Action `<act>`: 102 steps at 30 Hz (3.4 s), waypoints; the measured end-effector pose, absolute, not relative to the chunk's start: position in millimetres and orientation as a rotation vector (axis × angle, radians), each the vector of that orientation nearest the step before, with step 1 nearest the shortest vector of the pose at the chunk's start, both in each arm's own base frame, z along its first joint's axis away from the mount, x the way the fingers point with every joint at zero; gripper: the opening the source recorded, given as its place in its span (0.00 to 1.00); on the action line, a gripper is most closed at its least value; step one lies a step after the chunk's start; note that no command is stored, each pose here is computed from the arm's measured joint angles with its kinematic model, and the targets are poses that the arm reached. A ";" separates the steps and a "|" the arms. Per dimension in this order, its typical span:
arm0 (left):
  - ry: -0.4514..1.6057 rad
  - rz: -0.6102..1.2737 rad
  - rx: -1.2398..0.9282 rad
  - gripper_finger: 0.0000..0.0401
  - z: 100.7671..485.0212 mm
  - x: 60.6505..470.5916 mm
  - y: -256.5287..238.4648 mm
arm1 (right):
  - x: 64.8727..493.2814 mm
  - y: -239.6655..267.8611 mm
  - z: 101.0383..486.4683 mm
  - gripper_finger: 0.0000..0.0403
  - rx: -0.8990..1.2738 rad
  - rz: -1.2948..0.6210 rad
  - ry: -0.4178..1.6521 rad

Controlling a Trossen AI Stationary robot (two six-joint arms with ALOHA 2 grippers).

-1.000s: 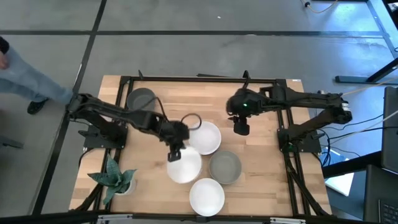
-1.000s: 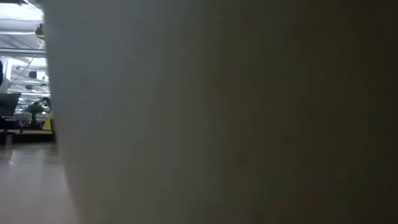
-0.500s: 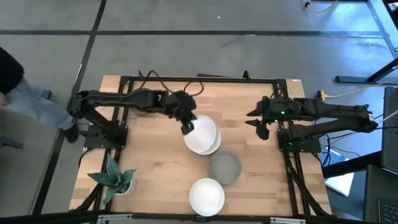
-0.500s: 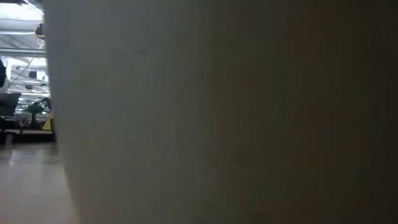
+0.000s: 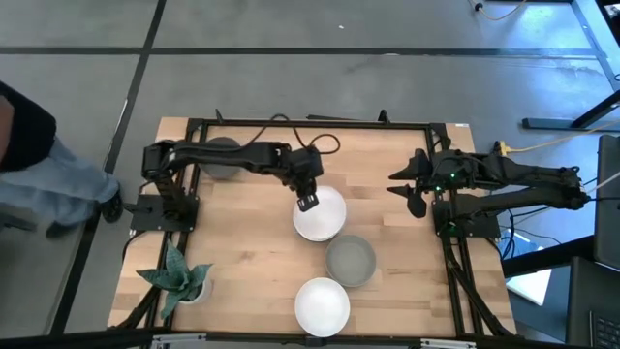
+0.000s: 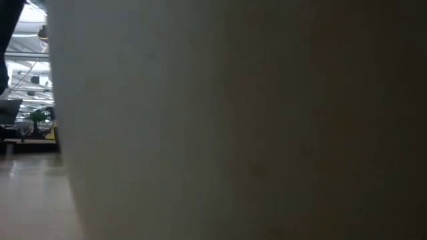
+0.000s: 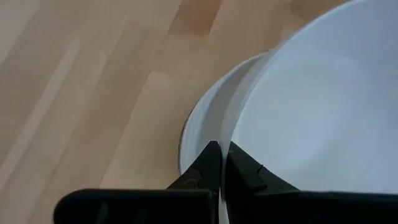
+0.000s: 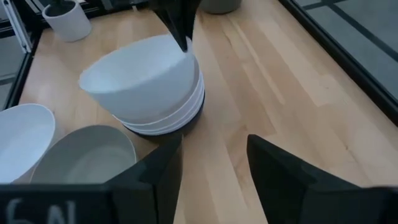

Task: Nest bowls inside each other
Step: Stack the white bowl on top of the white bowl

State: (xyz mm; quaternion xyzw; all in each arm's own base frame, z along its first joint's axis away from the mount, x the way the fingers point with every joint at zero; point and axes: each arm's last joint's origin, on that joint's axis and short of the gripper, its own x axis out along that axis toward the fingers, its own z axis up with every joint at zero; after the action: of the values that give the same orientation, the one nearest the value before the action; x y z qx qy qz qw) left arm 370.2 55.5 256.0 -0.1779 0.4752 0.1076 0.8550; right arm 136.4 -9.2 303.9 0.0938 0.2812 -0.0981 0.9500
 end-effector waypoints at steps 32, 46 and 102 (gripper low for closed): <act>1.093 0.189 -0.351 0.32 244.5 371.9 53.5 | 136.7 -9.2 304.8 0.44 0.211 -0.204 0.565; 0.749 0.098 -0.213 0.32 327.7 345.2 23.3 | 138.4 -6.1 305.2 0.44 0.268 -0.106 0.567; 1.069 0.078 -0.522 0.32 195.0 375.7 -171.4 | 149.9 -3.9 302.8 0.44 0.145 0.008 0.582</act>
State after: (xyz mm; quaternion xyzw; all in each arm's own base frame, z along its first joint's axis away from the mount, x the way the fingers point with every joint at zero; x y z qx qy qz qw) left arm 375.7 -171.4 195.0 -0.2458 0.5036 0.0365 0.8274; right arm 149.9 -3.9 302.8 0.0712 0.2866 0.0038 0.9554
